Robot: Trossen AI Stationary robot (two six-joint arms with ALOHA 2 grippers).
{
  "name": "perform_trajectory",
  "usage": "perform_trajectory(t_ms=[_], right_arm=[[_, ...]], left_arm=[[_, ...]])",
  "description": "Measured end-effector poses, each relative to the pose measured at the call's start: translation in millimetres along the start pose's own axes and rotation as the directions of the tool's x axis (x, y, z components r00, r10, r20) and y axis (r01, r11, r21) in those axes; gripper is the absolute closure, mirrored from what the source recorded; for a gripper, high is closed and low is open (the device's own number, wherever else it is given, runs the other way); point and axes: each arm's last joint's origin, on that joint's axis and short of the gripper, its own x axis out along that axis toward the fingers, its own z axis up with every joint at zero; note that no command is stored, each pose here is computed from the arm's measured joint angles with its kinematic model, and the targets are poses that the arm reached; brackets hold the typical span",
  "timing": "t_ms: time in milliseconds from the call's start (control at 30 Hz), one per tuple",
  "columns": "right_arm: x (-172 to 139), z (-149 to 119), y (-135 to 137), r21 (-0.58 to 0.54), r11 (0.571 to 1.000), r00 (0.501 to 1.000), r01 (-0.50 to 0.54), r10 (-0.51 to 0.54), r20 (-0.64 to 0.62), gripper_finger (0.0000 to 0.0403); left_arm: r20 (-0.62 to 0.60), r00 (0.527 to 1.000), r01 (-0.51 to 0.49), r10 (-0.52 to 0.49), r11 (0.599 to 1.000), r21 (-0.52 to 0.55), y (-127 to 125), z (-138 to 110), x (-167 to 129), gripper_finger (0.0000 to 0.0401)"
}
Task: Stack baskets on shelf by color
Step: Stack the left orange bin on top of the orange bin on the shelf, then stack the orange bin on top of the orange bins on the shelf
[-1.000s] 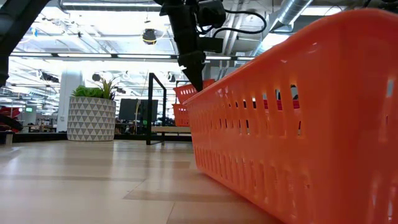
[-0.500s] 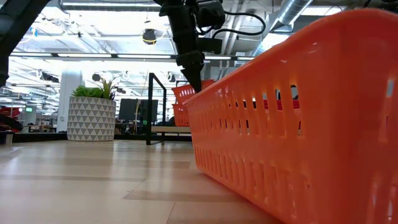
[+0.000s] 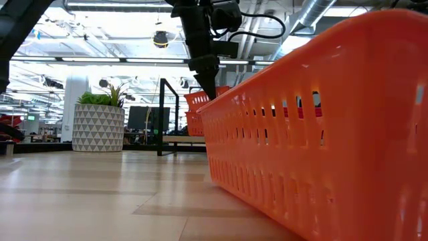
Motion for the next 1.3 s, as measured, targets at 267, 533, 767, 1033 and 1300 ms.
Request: perform_trajectory(t_ms=[267,533,767,1033,1300], right_arm=[[0,0,0,0.000,1.000,1.000,0.000,0.000,0.000,0.0243],[0,0,0,0.001,1.000,1.000,0.000,0.000,0.000,0.0243],[0,0,0,0.001,1.000,1.000,0.000,0.000,0.000,0.0243],[0,0,0,0.000,1.000,1.000,0.000,0.000,0.000,0.0243],[0,0,0,-0.008,1.000,1.000,0.000,0.000,-0.001,0.0243]], left_arm=[[0.000,1.000,-0.002,0.002,1.000,0.006,0,0,0,0.0400],[0.001,1.000,0.002,-0.002,1.000,0.028,0,0,0,0.0378],[-0.008,1.000,-0.026,0.026,0.999,0.033,1,0,0,0.0333],[-0.026,0.995,-0.094,0.094,0.996,0.004,3,0,0,0.0300],[0.041,0.997,-0.059,0.065,0.988,-0.144,7,9,-14,0.0299]])
